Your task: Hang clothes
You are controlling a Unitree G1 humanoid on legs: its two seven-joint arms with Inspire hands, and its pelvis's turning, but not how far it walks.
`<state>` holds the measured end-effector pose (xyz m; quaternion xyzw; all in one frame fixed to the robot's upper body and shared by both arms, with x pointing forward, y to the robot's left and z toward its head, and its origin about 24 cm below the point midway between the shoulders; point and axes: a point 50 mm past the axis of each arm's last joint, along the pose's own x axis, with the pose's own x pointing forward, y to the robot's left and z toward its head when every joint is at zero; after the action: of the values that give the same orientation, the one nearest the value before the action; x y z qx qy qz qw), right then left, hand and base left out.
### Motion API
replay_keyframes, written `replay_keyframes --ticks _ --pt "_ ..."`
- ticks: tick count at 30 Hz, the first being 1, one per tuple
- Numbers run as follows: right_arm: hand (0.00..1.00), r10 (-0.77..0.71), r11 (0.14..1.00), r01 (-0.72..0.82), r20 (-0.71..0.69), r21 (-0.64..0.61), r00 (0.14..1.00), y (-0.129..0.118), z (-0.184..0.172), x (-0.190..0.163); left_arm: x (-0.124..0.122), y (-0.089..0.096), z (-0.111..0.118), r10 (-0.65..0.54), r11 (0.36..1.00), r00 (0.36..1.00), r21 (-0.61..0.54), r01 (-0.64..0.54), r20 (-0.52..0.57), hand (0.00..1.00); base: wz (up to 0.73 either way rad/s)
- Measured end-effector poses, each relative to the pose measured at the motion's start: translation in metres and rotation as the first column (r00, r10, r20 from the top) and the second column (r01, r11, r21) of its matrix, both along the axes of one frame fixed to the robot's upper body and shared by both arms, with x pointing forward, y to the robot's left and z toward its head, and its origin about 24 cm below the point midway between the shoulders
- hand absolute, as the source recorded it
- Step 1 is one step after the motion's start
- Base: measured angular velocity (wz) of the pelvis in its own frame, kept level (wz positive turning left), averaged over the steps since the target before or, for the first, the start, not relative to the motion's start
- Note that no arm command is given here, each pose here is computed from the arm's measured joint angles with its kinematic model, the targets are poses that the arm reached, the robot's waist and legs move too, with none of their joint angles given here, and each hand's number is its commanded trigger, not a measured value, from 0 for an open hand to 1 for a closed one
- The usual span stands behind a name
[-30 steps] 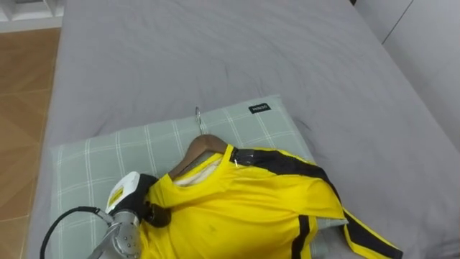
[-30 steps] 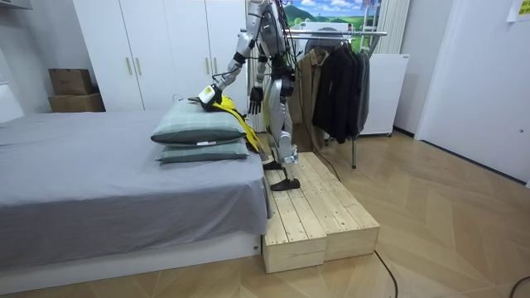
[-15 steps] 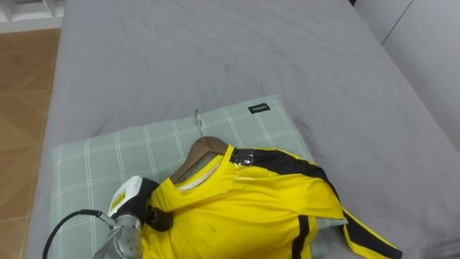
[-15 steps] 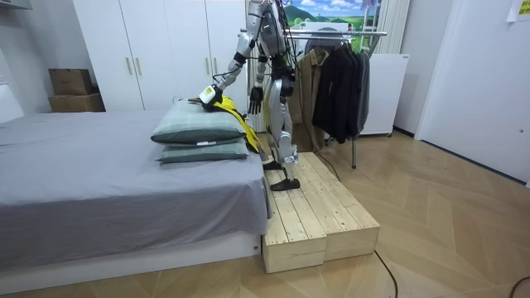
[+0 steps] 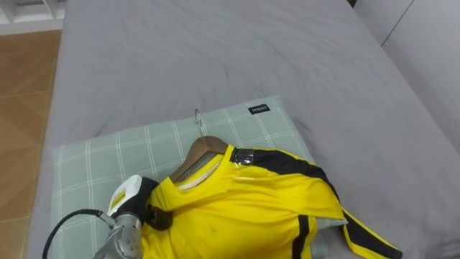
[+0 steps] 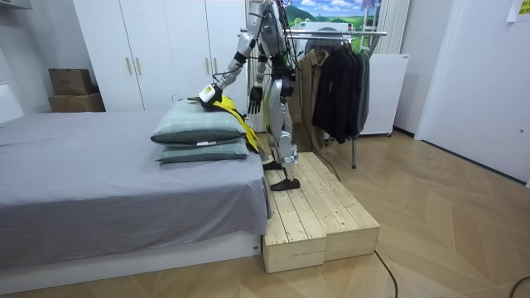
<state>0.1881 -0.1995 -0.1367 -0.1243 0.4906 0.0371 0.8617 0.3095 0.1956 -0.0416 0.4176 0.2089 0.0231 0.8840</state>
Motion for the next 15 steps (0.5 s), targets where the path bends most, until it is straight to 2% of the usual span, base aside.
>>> replay_keyframes --ticks 5,8,11,15 --pt "0.00 -0.014 1.000 0.014 0.001 -0.020 1.000 -0.002 -0.001 -0.002 0.001 0.001 0.002 0.010 0.999 0.999 0.033 -0.011 0.036 1.00 0.00" --pt "0.00 -0.025 0.999 0.025 -0.013 -0.029 1.000 -0.004 -0.003 -0.007 0.004 0.000 0.007 -0.024 0.997 0.998 0.074 0.019 0.064 1.00 0.00" --pt "0.00 -0.036 0.999 0.035 -0.036 -0.028 0.999 -0.007 -0.007 -0.019 0.011 -0.005 0.021 -0.059 0.994 0.985 0.106 0.042 0.161 1.00 0.05" --pt "0.00 -0.057 0.998 0.055 -0.073 -0.030 0.996 -0.010 -0.013 -0.035 0.007 0.001 0.027 -0.018 0.994 0.967 0.112 -0.011 0.254 1.00 0.01"
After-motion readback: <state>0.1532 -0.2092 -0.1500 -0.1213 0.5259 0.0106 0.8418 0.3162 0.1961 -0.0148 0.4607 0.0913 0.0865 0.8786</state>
